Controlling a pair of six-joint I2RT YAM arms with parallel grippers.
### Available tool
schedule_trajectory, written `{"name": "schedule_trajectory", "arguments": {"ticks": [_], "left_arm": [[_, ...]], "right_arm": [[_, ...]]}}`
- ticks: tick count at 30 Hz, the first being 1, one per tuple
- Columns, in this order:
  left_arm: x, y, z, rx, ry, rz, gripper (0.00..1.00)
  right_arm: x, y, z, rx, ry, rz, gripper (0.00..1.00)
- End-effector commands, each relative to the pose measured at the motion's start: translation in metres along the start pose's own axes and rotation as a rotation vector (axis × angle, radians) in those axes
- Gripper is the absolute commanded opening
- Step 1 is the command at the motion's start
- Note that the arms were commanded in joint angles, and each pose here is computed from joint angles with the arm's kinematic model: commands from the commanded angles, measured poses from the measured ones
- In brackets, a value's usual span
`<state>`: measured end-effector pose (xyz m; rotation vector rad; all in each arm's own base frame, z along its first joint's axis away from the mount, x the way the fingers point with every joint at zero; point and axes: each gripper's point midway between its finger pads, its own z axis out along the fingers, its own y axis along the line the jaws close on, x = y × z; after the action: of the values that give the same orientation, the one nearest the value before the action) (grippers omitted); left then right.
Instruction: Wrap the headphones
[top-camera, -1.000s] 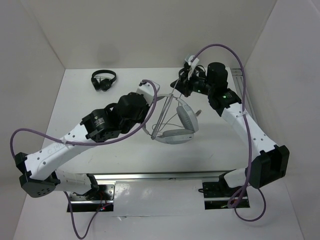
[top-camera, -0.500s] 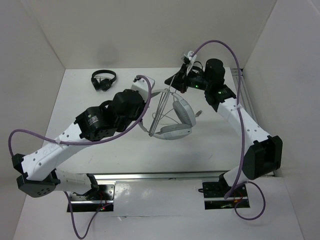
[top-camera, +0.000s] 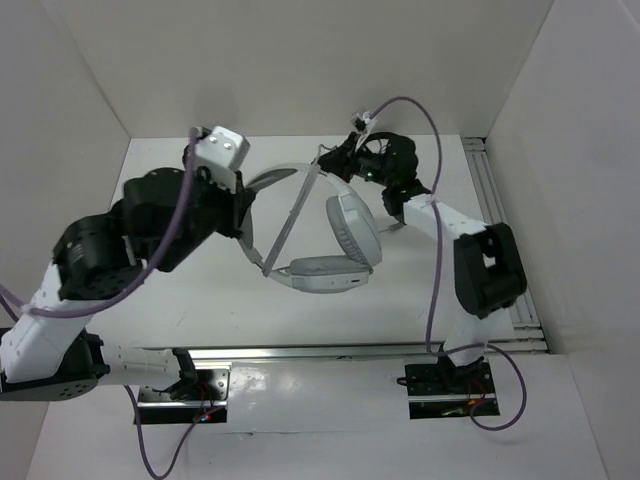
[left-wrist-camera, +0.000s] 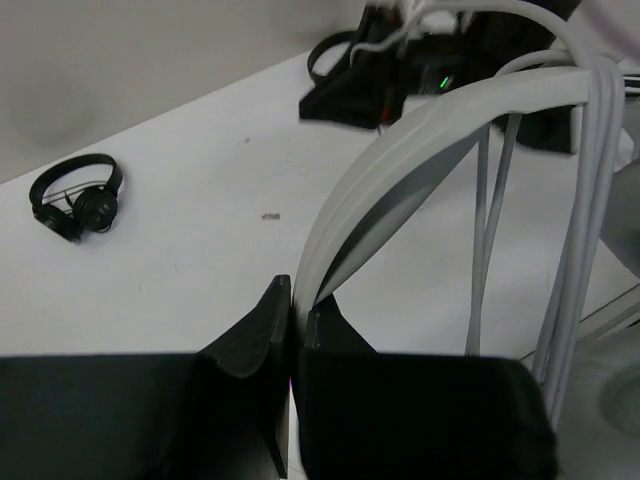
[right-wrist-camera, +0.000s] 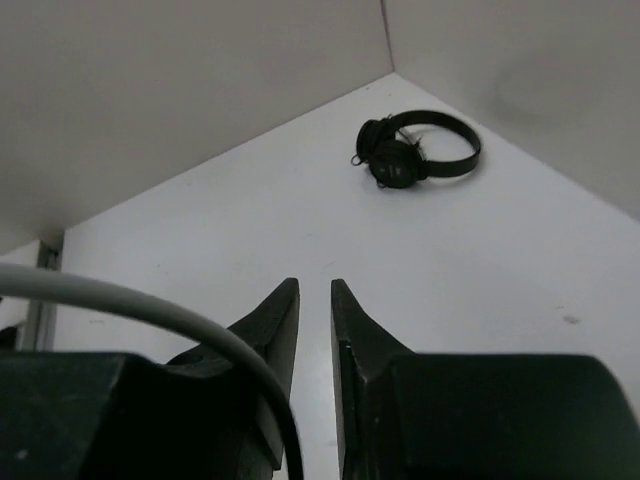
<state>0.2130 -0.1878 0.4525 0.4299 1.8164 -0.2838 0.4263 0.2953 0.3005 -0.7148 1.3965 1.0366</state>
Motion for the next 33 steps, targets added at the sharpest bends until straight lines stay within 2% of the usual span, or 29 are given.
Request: {"name": "schedule_trajectory", "arguments": {"ticks": [1,2,4,7,8,10,11,13,14,15,17,18,19,21,22,24,25,26,27,29,31,33], "left_arm": [[-0.05,0.017,-0.028,-0.033,-0.153,-0.204,0.0],[-0.065,0.027,-0.034,-0.072,-0.197,-0.246,0.0],[-0.067,0.033,-0.028,-0.141,-0.2,-0.257,0.0],[-0.087,0.064,-0.023,-0.312,-0.286,-0.31,0.0],[-0.096,0.079,-0.023,-0.371,-0.327,-0.348,0.0],[-0.107,0.092,-0.013,-0.44,-0.345,-0.334,0.0],[-0.109,0.106,-0.008,-0.487,-0.344,-0.322,0.0],[-0.112,0.115,0.004,-0.519,-0.333,-0.316,0.0],[-0.112,0.118,0.011,-0.525,-0.327,-0.312,0.0],[-0.108,0.129,0.026,-0.567,-0.308,-0.322,0.0],[-0.103,0.139,0.042,-0.581,-0.285,-0.329,0.0],[-0.092,0.157,0.059,-0.624,-0.244,-0.331,0.0],[-0.086,0.163,0.071,-0.63,-0.228,-0.365,0.0],[-0.073,0.186,0.088,-0.657,-0.191,-0.403,0.0],[-0.062,0.194,0.108,-0.678,-0.16,-0.426,0.0],[-0.034,0.219,0.127,-0.734,-0.089,-0.454,0.0],[-0.019,0.227,0.143,-0.732,-0.055,-0.518,0.0],[0.002,0.225,0.159,-0.664,0.017,-0.563,0.0],[0.014,0.242,0.161,-0.679,0.03,-0.614,0.0],[0.044,0.247,0.172,-0.679,0.081,-0.687,0.0],[0.049,0.245,0.177,-0.673,0.074,-0.687,0.0],[0.066,0.241,0.175,-0.747,0.105,-0.606,0.0]], "right_arm": [[0.045,0.012,0.038,-0.056,-0.071,0.171,0.27],[0.037,0.018,0.049,-0.088,-0.121,0.179,0.27],[0.069,0.026,0.07,-0.124,-0.09,0.234,0.22],[0.087,0.036,0.083,-0.146,-0.083,0.266,0.16],[0.096,0.037,0.078,-0.142,-0.074,0.282,0.16],[0.107,0.045,0.074,-0.143,-0.051,0.29,0.13],[0.122,0.053,0.065,-0.142,-0.026,0.308,0.09],[0.119,0.062,0.051,-0.144,-0.031,0.294,0.0],[0.118,0.065,0.045,-0.137,-0.041,0.282,0.0],[0.137,0.068,0.03,-0.109,-0.002,0.315,0.0],[0.126,0.094,0.017,-0.13,-0.017,0.296,0.0],[0.142,0.103,0.004,-0.117,0.021,0.29,0.0],[0.13,0.13,0.001,-0.163,0.017,0.257,0.0],[0.15,0.155,-0.014,-0.162,0.098,0.258,0.0],[0.155,0.183,-0.016,-0.22,0.124,0.209,0.0],[0.152,0.212,-0.03,-0.273,0.174,0.183,0.0],[0.147,0.239,-0.035,-0.347,0.185,0.153,0.0],[0.158,0.248,-0.039,-0.356,0.253,0.165,0.0],[0.153,0.257,-0.035,-0.375,0.256,0.127,0.0],[0.159,0.282,-0.033,-0.412,0.302,0.108,0.0],[0.157,0.306,-0.03,-0.462,0.352,0.074,0.0],[0.148,0.315,-0.03,-0.453,0.383,0.046,0.0]]}}
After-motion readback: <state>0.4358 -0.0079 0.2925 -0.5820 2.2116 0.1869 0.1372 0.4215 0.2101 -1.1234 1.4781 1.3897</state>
